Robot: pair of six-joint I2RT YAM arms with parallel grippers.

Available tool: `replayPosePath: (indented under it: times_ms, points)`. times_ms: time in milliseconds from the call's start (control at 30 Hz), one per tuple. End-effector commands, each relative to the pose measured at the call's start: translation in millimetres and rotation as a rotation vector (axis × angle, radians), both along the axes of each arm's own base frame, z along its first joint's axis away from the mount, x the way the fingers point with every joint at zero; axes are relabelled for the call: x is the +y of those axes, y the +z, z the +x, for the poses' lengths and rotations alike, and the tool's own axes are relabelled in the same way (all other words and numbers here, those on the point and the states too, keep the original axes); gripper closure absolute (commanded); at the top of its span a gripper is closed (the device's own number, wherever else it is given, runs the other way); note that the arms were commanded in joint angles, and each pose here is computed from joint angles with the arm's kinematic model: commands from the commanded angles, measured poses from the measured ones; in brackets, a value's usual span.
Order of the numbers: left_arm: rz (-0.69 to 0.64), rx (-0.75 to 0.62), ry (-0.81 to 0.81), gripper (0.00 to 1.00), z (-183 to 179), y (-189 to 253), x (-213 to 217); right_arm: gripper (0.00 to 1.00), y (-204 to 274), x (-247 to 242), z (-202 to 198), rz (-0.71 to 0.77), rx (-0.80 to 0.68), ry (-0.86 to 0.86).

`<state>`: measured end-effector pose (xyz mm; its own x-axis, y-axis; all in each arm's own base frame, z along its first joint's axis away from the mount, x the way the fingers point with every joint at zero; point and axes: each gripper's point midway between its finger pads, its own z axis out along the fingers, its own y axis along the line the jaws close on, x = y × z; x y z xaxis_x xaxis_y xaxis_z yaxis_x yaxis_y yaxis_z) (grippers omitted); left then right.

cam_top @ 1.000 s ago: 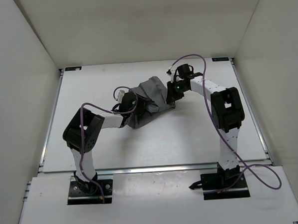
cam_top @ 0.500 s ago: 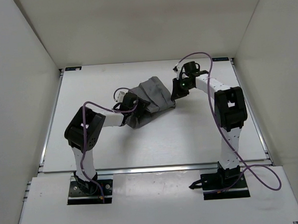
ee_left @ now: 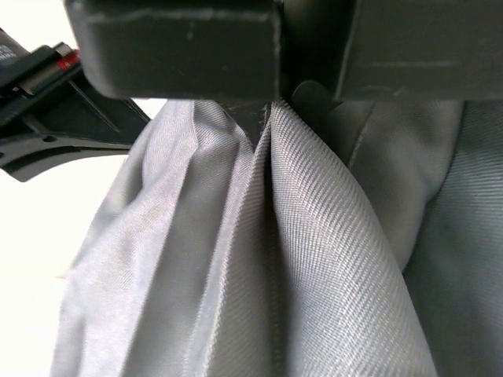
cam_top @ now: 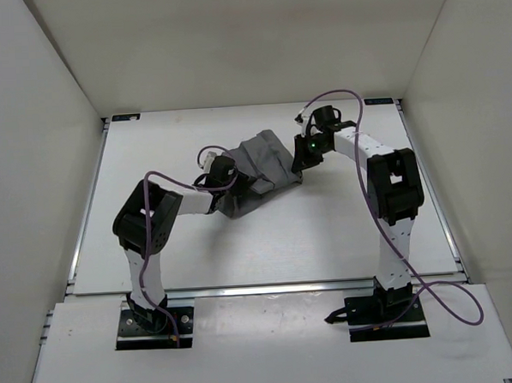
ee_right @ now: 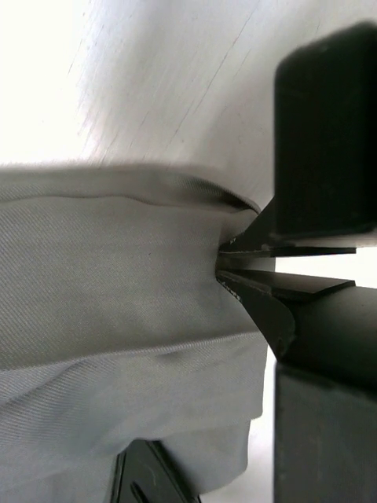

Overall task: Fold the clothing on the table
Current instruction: Fold the skirt

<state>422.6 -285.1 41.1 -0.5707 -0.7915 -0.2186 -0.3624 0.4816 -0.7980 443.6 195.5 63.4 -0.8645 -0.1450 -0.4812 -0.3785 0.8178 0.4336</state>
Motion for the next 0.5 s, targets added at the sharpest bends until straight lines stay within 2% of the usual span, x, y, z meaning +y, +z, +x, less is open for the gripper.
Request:
replayPosePath:
  times_ms: [0, 133, 233, 367, 467]
  points:
    - [-0.031, -0.135, -0.029, 1.0, 20, 59, 1, 0.89, 28, -3, 15, 0.008, -0.081, -0.007]
    - [-0.004, -0.216, -0.045, 1.0, 32, 104, 10, 0.77, 38, -3, 17, -0.002, -0.104, -0.005]
    - [0.033, -0.286, -0.056, 1.0, 40, 142, 18, 0.62, 46, -1, 19, -0.001, -0.12, -0.005]
    - [0.051, -0.319, -0.015, 1.0, 30, 167, 48, 0.58, 61, 5, 21, 0.012, -0.153, 0.0]
    - [0.075, -0.295, 0.004, 1.0, 11, 156, 67, 0.56, 71, 8, 22, 0.02, -0.176, 0.0]
